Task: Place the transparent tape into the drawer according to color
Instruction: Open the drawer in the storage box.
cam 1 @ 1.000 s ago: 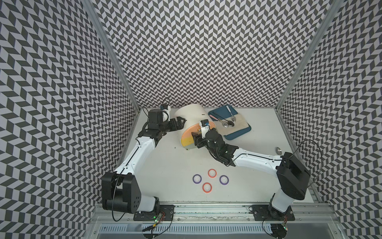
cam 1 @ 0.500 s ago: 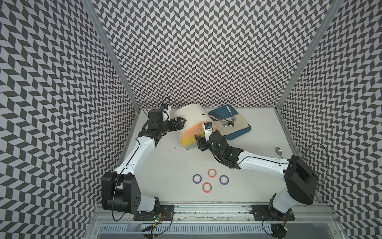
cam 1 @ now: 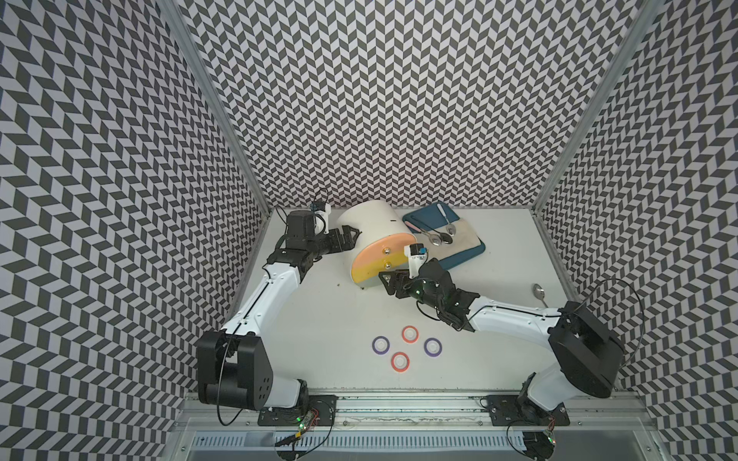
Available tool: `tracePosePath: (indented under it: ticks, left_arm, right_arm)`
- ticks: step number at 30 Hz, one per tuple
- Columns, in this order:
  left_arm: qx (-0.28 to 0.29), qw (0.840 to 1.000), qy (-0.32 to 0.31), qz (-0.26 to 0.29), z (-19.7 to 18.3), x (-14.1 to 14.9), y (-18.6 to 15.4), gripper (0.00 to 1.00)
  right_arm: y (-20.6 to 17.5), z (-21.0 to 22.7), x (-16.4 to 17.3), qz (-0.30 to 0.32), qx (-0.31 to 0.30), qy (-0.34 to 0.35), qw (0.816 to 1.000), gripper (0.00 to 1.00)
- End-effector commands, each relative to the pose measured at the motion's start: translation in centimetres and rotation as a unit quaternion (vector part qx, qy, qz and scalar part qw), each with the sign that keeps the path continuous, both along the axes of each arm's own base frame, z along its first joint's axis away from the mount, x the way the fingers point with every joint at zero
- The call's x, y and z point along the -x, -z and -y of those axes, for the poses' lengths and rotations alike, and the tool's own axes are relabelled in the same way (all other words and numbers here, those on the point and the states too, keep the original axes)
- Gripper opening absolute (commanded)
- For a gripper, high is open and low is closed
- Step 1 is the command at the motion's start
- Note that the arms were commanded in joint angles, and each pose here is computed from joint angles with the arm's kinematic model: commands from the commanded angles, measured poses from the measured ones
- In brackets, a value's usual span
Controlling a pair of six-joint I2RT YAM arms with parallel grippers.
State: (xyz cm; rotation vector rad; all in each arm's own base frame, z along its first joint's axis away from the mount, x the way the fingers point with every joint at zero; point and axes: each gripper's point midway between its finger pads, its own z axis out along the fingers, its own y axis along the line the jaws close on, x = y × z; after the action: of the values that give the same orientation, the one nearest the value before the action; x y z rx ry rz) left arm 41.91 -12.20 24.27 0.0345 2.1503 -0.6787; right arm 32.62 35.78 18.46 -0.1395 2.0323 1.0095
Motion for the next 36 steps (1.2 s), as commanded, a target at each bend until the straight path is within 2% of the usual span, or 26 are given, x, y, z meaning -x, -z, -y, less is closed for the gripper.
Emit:
tracePosePath:
  ticks: [1,13,36]
  left_arm:
    - [-0.016,0.999,0.020,-0.035,0.4,0.9,2.4,1.00]
    - [-0.023,0.999,0.019,-0.032,0.1,1.0,2.5,1.00]
    - [-0.026,0.999,0.019,-0.029,-0.3,1.3,2.2,1.00]
  right_arm:
    - [-1.3,-0.6,-0.7,-0.007,-0.061,-0.012,0.998,0.70]
    - [-0.1,-1.2,-2.4,-0.033,-0.086,-0.014,0.996,0.63]
    - [1.0,-0.8,-4.6,-0.052,-0.103,0.026,0.993,0.48]
